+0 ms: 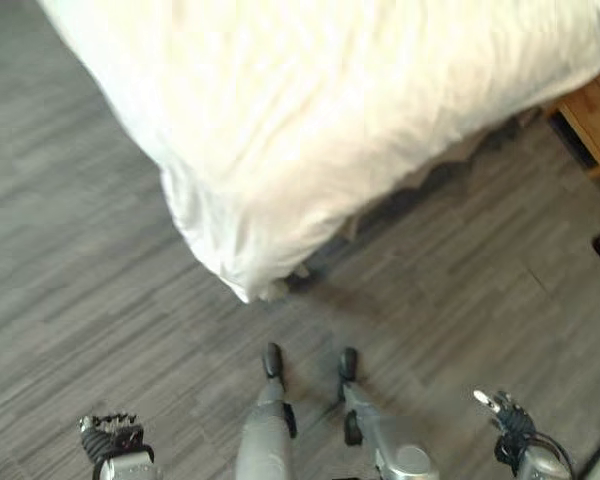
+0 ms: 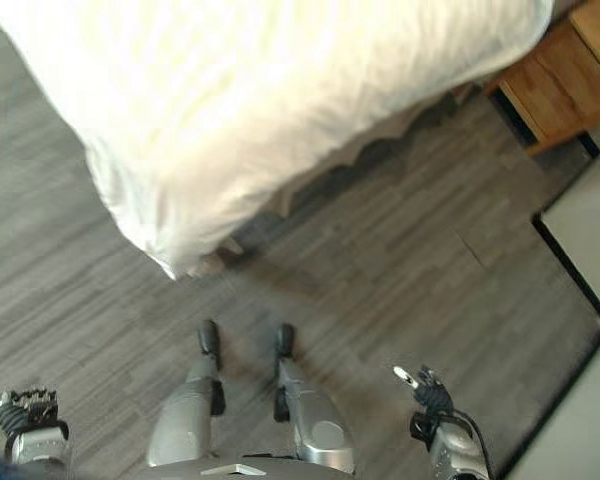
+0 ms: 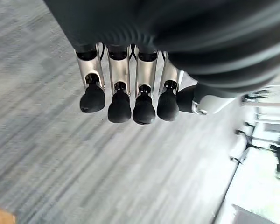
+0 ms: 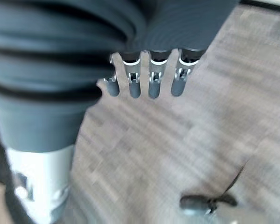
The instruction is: Making the bed.
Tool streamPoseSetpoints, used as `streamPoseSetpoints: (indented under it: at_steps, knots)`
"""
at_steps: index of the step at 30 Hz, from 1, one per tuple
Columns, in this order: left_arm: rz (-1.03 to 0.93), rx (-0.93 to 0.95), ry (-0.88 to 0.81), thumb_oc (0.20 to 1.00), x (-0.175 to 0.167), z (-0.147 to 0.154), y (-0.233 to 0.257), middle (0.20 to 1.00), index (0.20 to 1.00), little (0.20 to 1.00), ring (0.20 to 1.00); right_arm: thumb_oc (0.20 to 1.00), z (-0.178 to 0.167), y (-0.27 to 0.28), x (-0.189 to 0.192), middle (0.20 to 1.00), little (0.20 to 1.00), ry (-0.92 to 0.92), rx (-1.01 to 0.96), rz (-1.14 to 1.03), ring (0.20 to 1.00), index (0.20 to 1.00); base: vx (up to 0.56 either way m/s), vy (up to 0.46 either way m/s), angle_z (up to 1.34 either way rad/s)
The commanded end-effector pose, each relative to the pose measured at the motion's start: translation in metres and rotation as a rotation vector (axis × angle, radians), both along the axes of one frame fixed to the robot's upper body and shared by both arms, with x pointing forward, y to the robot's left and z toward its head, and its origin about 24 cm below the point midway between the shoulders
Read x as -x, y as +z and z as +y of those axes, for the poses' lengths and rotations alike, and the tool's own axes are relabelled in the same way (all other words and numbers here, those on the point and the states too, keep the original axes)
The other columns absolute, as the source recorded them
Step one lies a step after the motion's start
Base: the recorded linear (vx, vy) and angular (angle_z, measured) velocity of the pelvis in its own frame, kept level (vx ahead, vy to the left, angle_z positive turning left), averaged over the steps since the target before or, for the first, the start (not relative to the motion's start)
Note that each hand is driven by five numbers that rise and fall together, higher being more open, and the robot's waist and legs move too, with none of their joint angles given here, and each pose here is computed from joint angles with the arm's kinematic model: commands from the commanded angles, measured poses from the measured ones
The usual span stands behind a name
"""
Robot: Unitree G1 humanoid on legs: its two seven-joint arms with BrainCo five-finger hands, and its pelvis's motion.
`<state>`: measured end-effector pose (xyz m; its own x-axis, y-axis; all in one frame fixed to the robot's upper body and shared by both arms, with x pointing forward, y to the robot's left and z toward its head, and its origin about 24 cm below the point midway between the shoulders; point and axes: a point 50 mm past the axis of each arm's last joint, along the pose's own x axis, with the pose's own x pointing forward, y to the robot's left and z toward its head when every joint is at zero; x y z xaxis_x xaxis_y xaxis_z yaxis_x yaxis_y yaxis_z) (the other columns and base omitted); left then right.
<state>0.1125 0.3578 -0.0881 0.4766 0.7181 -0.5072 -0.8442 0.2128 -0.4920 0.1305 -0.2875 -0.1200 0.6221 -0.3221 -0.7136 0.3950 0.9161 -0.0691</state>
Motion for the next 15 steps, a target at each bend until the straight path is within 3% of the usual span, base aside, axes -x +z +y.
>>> streamPoseSetpoints:
  at_steps: [1, 4, 15]
  knots:
    - [0.080, -0.283, -0.260, 1.000, -0.030, 0.004, 0.030, 1.000, 1.000, 1.000, 1.000, 1.000, -0.031, 0.014, 0.001, 1.000, 1.000, -0.045, 0.108, -0.011, 1.000, 1.000, 0.06, -0.004, 0.17]
    - [0.052, -0.339, -0.371, 1.000, -0.048, -0.015, 0.038, 1.000, 1.000, 1.000, 1.000, 1.000, -0.037, 0.019, -0.001, 1.000, 1.000, -0.076, 0.122, -0.033, 1.000, 1.000, 0.08, -0.008, 0.05]
    - [-0.082, -0.303, -0.517, 1.000, -0.079, -0.067, 0.043, 1.000, 1.000, 1.000, 1.000, 1.000, -0.045, 0.019, 0.016, 1.000, 1.000, -0.187, 0.140, -0.029, 1.000, 1.000, 0.06, -0.009, -0.15]
